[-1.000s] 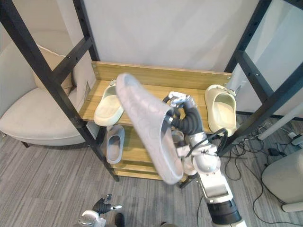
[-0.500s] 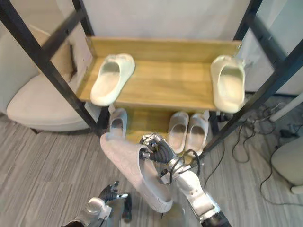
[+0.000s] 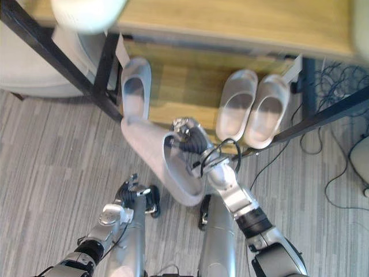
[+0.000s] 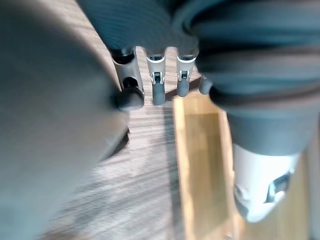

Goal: Organize the slippers on the shoe rack

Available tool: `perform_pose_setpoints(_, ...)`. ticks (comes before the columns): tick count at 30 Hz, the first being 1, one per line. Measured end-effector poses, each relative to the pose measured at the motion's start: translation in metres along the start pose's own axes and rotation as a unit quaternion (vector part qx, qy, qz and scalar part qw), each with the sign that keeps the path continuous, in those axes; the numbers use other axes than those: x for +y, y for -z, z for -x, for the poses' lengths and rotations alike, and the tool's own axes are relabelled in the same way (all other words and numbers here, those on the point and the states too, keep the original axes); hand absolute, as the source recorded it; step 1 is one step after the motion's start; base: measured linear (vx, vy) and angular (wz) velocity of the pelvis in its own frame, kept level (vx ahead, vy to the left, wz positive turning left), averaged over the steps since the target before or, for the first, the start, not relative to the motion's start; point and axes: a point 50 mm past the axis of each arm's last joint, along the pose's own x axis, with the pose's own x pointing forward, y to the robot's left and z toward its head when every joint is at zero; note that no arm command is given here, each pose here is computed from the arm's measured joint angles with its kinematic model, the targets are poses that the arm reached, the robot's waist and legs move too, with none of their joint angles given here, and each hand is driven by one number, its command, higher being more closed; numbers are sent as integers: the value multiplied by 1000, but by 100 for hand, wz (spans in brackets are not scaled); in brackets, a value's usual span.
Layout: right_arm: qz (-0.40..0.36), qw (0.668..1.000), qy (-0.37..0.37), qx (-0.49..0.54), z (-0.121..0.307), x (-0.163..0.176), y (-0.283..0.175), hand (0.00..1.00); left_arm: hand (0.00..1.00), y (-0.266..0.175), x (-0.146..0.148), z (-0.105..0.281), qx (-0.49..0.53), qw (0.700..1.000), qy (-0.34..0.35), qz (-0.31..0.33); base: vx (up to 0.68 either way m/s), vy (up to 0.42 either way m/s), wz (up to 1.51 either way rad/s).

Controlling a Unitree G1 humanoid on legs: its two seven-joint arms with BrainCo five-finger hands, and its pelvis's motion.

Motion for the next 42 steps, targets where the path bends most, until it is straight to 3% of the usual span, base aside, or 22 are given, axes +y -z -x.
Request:
perform_pose_setpoints(8,32,985,166,-39,-32,-53,-23,100,0,-21,5,14,-60,998,-1,35,-18,-15,19)
perform_pose_setpoints(15,40,954,298,15,-48,-101,-13,100,0,-37,-4,19,-97,994,15,51,69,-34,19)
perform_pose_setpoints(25,58,933,337,115,-53,-122,19,100,0,-37,-18,20,-86,994,23,70,31,-44,15)
perform_pose_setpoints(26,64,931,337,122,-53,-126,21,0,0,-37,-18,21,-87,993,23,71,2,-52,18)
perform_pose_setpoints(42,26,905,394,158,-57,-146,28,0,0,-38,-31,22,-86,993,40,68,6,-49,11)
